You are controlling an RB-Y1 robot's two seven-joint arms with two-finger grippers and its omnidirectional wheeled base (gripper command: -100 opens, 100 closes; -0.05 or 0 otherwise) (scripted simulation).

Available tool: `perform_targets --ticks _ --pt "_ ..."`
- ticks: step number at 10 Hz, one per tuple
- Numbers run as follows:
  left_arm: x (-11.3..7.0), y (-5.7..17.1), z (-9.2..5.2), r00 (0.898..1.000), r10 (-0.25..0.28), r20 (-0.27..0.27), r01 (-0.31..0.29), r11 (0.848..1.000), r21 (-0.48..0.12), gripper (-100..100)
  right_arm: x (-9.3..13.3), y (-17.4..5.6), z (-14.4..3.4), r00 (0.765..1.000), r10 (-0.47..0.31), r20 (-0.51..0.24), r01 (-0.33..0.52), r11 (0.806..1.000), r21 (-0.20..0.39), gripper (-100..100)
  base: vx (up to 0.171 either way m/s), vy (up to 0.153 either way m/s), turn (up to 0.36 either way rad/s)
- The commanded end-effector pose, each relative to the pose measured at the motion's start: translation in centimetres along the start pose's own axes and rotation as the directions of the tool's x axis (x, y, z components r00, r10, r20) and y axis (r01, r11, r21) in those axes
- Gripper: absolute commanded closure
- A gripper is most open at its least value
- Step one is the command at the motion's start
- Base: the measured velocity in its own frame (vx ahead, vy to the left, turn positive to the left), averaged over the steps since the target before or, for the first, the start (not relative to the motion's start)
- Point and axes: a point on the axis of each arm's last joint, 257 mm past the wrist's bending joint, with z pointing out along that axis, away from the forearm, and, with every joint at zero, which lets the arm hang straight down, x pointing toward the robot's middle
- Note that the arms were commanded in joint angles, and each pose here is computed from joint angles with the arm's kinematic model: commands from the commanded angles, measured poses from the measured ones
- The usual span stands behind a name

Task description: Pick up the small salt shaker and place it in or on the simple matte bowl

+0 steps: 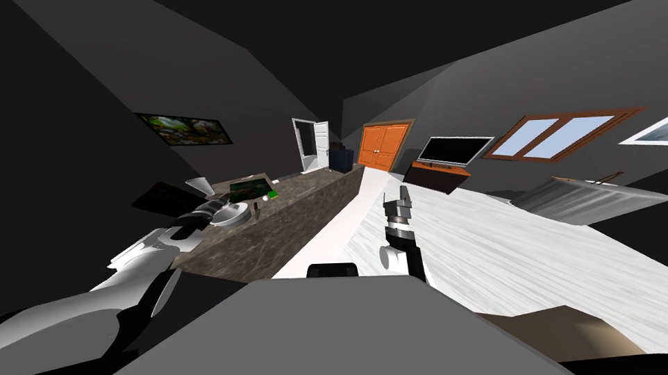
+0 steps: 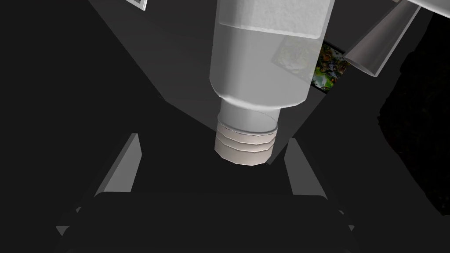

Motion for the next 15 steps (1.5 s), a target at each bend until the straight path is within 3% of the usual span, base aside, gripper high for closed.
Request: perform_targets --ticks 1,2,4,5,7,8,10,11,14,15 --pt "0.3 0.0 0.0 1.0 0.02 -0.012 -0.02 1.0 0.002 -100 0.0 0.0 0.0 1.0 0.0 0.0 0.0 1.0 0.0 0 0.0 0.0 0.0" --pt "-0.9 -0.4 0.1 1.0 -0.004 0.009 0.004 1.0 0.009 -100 0.0 0.0 0.0 1.0 0.0 0.0 0.0 1.0 0.0 0 0.011 -0.006 0.043" --pt "-0.2 -0.5 0.1 1.0 0.021 -0.016 -0.02 1.0 0.01 -100 0.0 0.0 0.0 1.0 0.0 0.0 0.0 1.0 0.0 0 0.012 -0.008 0.013" --pt "-1.6 -0.8 0.1 1.0 -0.003 0.011 0.003 1.0 0.015 -100 0.0 0.0 0.0 1.0 0.0 0.0 0.0 1.0 0.0 0 0.015 -0.009 0.044" --pt "-0.9 -0.8 0.1 1.0 0.021 -0.015 -0.021 1.0 0.014 -100 0.0 0.0 0.0 1.0 0.0 0.0 0.0 1.0 0.0 0 0.013 -0.009 0.009" --pt "-2.3 -1.1 0.1 1.0 0.001 0.013 -0.001 1.0 0.017 -100 0.0 0.0 0.0 1.0 0.0 0.0 0.0 1.0 0.0 0 0.015 -0.009 0.038" --pt "-1.7 -1.0 0.1 1.0 0.022 -0.011 -0.022 1.0 0.015 -100 0.0 0.0 0.0 1.0 0.0 0.0 0.0 1.0 0.0 0 0.011 -0.007 0.012" --pt "-3.2 -1.2 0.0 1.0 0.0 0.019 -0.001 1.0 0.016 -100 0.0 0.0 0.0 1.0 0.0 0.0 0.0 1.0 0.0 0 0.012 -0.009 0.038" --pt "-2.5 -1.1 0.0 0.999 0.036 -0.01 -0.036 0.999 0.011 -100 0.0 0.0 0.0 1.0 0.0 0.0 0.0 1.0 0.0 0 0.008 -0.005 0.009" --pt "-4.0 -1.2 -0.1 1.0 0.018 0.02 -0.018 1.0 0.009 -100 0.0 0.0 0.0 1.0 0.0 0.0 0.0 1.0 0.0 0 0.01 -0.008 0.033"
